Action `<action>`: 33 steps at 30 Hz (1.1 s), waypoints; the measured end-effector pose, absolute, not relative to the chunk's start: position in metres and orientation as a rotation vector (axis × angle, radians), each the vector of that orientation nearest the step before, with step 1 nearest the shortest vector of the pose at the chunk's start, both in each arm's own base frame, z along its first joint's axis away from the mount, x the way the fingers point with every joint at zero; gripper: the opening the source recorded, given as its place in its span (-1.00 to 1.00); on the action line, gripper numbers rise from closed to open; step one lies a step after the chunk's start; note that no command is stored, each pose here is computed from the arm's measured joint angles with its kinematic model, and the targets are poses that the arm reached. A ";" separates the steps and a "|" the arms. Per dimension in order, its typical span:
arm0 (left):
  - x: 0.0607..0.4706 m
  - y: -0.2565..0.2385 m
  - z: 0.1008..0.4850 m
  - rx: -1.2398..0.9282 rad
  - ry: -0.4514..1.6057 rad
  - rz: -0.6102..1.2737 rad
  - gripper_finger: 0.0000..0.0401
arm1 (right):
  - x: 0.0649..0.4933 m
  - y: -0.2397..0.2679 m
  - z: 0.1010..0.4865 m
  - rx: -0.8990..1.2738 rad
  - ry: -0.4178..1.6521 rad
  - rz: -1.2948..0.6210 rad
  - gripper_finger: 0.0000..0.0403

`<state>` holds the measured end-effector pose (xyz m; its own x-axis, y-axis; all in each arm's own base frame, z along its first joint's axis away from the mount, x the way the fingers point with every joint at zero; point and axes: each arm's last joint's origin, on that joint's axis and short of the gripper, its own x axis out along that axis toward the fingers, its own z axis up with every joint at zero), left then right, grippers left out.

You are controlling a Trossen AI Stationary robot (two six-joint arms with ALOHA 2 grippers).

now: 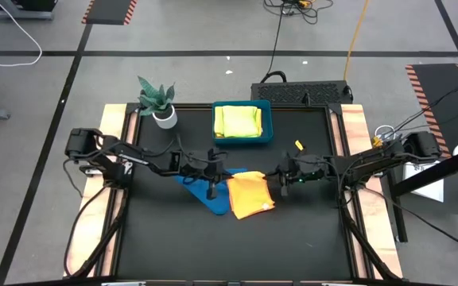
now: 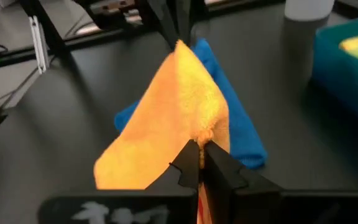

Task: Fold microfiber towels
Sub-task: Put the folded orange microfiber cloth into the blue bin

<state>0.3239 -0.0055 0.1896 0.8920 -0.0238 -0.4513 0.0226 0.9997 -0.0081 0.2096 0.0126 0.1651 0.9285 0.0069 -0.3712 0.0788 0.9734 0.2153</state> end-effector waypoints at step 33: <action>0.279 0.136 0.246 0.150 0.268 0.405 -1.00 | 0.230 -0.110 0.227 0.013 0.137 -0.486 -1.00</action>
